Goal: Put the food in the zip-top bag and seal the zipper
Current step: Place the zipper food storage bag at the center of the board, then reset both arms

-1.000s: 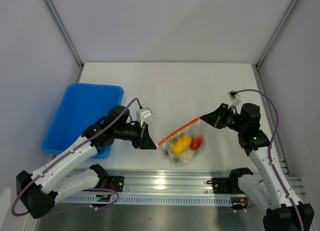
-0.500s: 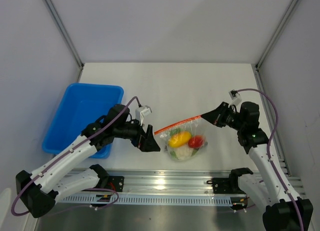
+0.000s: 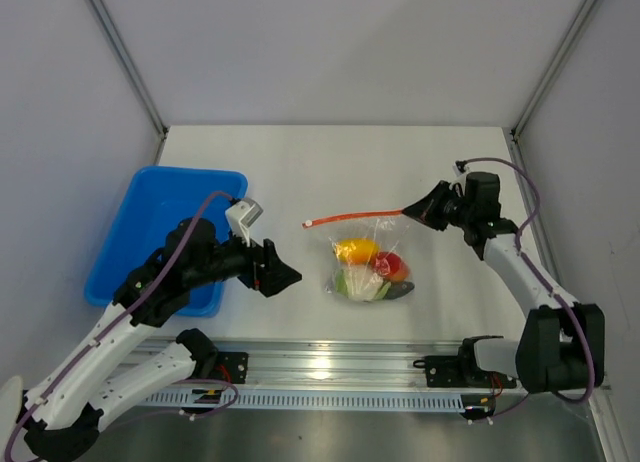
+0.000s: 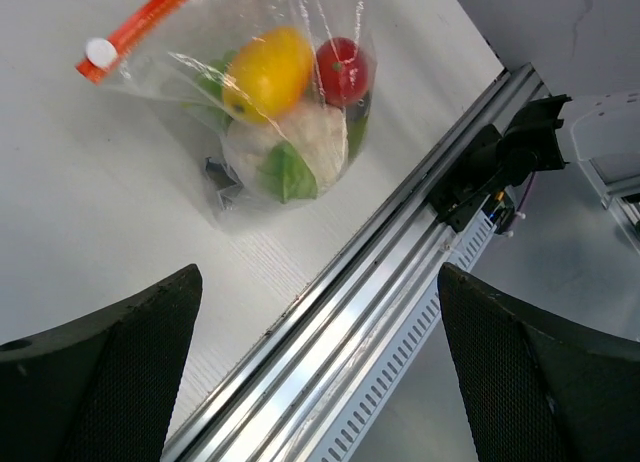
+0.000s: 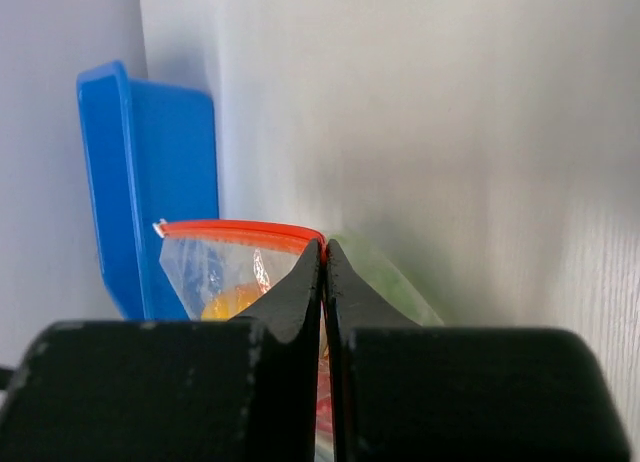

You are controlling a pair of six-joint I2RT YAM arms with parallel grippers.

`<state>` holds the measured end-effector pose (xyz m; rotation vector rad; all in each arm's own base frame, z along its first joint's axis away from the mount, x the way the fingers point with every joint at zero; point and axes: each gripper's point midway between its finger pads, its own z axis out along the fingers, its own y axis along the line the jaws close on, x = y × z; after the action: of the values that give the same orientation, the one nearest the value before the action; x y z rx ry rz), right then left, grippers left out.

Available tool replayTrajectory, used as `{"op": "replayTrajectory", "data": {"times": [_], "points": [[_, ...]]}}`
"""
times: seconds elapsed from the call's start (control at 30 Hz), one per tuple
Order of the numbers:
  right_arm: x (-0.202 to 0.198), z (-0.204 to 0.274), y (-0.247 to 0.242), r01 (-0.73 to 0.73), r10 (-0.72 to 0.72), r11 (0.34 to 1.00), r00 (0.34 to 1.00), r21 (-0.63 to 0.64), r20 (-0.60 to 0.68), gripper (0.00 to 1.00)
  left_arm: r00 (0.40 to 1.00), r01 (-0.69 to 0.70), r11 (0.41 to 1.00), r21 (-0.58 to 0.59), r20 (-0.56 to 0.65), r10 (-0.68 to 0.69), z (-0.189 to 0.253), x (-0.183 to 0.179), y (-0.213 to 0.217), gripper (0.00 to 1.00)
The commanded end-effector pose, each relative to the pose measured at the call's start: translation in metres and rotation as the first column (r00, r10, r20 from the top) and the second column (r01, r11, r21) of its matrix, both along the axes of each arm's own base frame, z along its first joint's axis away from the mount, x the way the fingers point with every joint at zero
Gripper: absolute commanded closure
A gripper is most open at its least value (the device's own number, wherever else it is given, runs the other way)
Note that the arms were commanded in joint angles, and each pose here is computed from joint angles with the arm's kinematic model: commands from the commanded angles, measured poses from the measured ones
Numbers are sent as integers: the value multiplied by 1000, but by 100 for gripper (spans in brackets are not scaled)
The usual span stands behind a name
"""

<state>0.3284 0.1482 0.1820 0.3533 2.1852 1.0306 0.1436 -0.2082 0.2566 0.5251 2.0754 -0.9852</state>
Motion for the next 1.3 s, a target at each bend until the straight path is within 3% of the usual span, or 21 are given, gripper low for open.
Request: {"op": "replayTrajectory", "data": {"times": [0.0,0.4,0.57,0.83,0.9,0.93,0.97,1.03,1.07,1.17,1.2,1.27], "points": [[39,20,-6,61,-62,998,997,20,50,100,999,-40,999,2,-9,40,-4,1,6,0],[127,-32,-6,65,-67,996,997,-59,-42,100,999,-14,1000,10,-49,14,-21,-10,8,1],[137,-86,-5,35,-50,994,987,-100,-154,100,998,-1,1000,-1,-60,1,-23,-12,6,1],[132,-117,-4,-27,-10,982,981,-189,-195,100,997,-1,1000,-14,-72,0,-24,-14,6,1],[133,-113,-8,-22,-21,974,983,-224,-185,84,997,-5,1000,-19,-82,3,-27,-15,5,0],[131,-109,-9,-24,-21,970,984,-243,-177,72,997,-7,1000,-23,-81,5,-26,-13,5,0],[132,-105,-12,-15,-30,966,985,-258,-170,52,996,-3,1000,-26,-86,1,-26,-14,4,0],[131,-92,-19,1,-49,949,988,-314,-145,38,995,-5,1000,-30,-98,2,-27,-12,1,0],[131,-87,-21,6,-54,942,989,-335,-135,17,995,-5,1000,-30,-99,2,-27,-11,1,1],[123,-64,-31,33,-81,916,991,-399,-104,9,995,-23,999,-30,-97,20,-23,-5,2,0],[117,-58,-33,39,-86,909,992,-414,-96,2,995,-36,999,-36,-90,33,-18,-1,3,1],[102,-29,-35,68,-94,891,995,-449,-35,1,993,-57,998,-40,-102,52,-18,7,4,0]]}}
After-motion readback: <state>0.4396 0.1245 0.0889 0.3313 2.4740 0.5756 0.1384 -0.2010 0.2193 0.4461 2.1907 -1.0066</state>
